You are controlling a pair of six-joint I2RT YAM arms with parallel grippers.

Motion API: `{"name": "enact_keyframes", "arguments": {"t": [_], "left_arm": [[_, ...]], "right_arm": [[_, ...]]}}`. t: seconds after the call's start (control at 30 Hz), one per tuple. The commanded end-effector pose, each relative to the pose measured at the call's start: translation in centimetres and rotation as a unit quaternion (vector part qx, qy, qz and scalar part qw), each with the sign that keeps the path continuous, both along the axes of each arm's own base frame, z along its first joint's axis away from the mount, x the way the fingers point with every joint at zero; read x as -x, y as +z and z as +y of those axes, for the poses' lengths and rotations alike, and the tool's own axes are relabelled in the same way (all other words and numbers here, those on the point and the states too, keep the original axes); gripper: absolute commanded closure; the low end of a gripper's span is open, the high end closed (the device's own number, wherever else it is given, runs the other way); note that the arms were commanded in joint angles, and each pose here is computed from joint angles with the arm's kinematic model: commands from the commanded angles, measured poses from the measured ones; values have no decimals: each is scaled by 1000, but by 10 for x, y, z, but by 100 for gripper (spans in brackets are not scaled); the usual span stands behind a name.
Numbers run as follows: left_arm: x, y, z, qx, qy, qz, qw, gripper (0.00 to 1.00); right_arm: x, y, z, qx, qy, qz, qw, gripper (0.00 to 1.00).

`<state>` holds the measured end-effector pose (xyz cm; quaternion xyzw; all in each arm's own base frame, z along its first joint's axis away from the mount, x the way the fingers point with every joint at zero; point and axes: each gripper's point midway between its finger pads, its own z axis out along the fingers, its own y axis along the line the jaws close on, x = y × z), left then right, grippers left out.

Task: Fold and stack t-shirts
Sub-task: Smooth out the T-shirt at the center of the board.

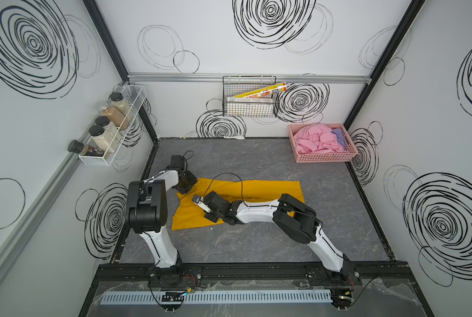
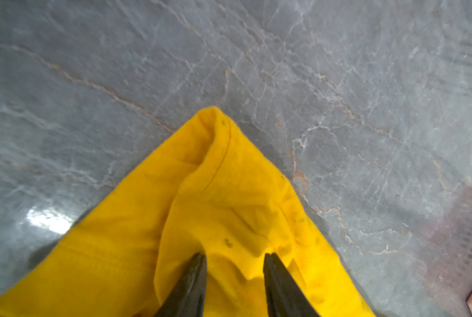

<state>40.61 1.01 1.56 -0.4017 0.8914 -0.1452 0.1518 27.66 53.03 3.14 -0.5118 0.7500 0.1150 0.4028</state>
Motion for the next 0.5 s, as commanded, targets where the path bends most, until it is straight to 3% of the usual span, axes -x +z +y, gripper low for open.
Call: {"name": "enact_keyframes", "arguments": {"t": [0.0, 0.23, 0.47], "left_arm": [[70, -51, -4, 12, 4, 149, 989, 58], [70, -51, -5, 16, 4, 149, 989, 59], [70, -51, -4, 15, 5, 149, 989, 61]], "right_arm": [[-7, -16, -7, 17, -13, 14, 1000, 82], [-11, -23, -12, 22, -17, 24, 999, 100], [-13, -22, -15, 23, -19, 30, 999, 100]]}}
